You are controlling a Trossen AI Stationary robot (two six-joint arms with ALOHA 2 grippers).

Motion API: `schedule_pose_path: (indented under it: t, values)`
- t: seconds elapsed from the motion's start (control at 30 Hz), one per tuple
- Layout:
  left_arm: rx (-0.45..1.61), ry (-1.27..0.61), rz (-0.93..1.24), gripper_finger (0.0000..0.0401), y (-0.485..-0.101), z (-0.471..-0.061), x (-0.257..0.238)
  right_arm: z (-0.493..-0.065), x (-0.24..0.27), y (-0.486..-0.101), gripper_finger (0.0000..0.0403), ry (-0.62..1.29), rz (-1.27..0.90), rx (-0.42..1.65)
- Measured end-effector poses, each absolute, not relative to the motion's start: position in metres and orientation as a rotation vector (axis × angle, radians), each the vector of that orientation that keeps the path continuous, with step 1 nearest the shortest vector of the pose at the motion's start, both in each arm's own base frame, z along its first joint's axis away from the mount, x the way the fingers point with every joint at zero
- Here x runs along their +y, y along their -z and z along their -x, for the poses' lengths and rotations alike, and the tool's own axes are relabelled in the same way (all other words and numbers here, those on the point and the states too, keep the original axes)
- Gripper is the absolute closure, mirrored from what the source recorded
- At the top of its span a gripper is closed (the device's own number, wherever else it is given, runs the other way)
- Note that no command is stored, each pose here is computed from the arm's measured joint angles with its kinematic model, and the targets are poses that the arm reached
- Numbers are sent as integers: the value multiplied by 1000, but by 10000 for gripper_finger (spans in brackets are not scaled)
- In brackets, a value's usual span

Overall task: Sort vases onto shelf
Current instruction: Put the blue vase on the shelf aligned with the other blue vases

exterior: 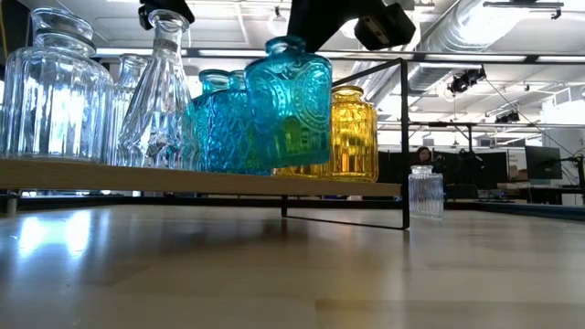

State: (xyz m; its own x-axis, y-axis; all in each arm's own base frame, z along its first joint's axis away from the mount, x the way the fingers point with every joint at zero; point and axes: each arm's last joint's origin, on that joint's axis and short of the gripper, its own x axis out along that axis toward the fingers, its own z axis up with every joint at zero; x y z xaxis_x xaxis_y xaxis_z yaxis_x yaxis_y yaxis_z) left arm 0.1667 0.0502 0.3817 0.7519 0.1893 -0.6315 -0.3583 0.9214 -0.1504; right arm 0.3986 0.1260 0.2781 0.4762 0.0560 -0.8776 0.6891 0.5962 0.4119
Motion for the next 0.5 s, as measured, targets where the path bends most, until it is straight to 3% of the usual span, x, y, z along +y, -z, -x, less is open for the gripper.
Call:
schedule_pose_path:
  t: [0.5]
  values:
    - [655,-304,271,401,-382,-167,50,-406,118,-270,403,447,-853,1028]
